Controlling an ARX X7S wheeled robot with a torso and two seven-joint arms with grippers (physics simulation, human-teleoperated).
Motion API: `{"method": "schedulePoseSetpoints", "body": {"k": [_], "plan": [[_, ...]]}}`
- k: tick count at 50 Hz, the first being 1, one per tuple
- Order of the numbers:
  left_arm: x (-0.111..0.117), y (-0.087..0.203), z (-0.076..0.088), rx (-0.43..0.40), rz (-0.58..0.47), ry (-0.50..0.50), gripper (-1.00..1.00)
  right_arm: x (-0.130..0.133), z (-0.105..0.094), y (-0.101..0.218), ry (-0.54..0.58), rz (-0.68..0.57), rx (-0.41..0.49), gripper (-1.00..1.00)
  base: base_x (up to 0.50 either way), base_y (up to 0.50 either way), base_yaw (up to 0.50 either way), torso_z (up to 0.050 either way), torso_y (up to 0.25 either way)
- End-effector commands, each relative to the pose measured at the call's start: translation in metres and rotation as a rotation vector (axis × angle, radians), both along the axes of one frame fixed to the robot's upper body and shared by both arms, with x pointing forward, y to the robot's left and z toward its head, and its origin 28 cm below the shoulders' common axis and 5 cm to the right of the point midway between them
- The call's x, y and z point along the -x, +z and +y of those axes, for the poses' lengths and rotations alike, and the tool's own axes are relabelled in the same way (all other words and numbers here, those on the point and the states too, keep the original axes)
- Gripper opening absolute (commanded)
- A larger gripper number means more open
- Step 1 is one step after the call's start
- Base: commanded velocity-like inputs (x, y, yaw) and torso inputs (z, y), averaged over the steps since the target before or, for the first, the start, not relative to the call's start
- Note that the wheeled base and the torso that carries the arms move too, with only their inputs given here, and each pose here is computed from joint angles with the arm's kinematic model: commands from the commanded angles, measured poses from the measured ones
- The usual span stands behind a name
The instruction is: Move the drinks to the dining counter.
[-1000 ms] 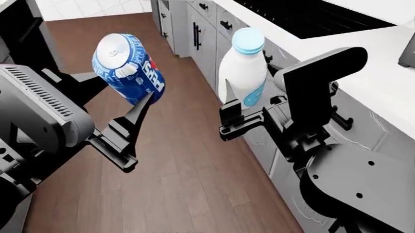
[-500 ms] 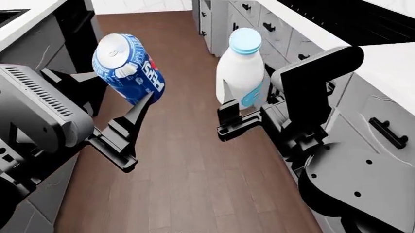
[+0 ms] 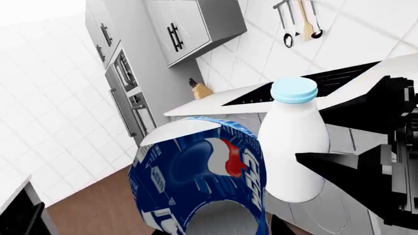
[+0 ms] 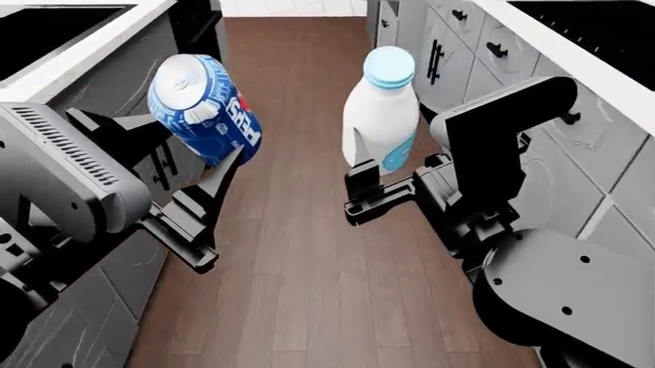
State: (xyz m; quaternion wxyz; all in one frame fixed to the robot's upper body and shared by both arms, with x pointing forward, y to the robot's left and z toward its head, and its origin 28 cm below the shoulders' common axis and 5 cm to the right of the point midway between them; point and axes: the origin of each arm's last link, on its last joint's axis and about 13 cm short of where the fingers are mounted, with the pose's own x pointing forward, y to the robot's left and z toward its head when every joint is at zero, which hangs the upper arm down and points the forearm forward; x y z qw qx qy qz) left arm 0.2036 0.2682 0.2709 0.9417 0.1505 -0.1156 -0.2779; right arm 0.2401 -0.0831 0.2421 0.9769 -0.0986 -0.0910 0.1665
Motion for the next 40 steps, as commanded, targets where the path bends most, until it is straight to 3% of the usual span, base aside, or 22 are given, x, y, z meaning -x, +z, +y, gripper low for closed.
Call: {"method": "schedulePoseSetpoints", "body": {"k": [1, 11, 13, 14, 19, 40], "plan": [[-0.0006, 0.0015, 0.0000, 0.009, -0.009, 0.009, -1.00, -0.0006, -0.0018, 0.0018, -0.009, -0.020, 0.009, -1.00, 0.00, 0.00, 0.50, 0.000, 0.000], [-0.0008, 0.0025, 0.0002, 0.009, -0.012, 0.008, -1.00, -0.0022, -0.0020, 0.0022, -0.025, -0.019, 0.007, -1.00, 0.00, 0.00, 0.50, 0.000, 0.001], [-0.0010, 0.0029, 0.0005, 0.010, -0.012, 0.008, -1.00, -0.0041, -0.0034, 0.0042, -0.054, -0.025, -0.009, -1.00, 0.00, 0.00, 0.50, 0.005, 0.000], [-0.0010, 0.0029, 0.0004, 0.008, -0.013, 0.007, -1.00, -0.0033, -0.0033, 0.0052, -0.013, -0.027, -0.043, -1.00, 0.00, 0.00, 0.50, 0.000, 0.000], [-0.0010, 0.0025, 0.0006, 0.010, -0.013, 0.009, -1.00, -0.0048, -0.0040, 0.0041, -0.061, -0.012, -0.031, -1.00, -0.03, -0.05, 0.00, 0.000, 0.000], [0.0004, 0.0006, 0.0017, 0.010, -0.011, 0.010, -1.00, -0.0036, -0.0039, 0.0038, -0.072, -0.007, -0.035, -1.00, -0.15, -0.51, 0.00, 0.000, 0.000]]}}
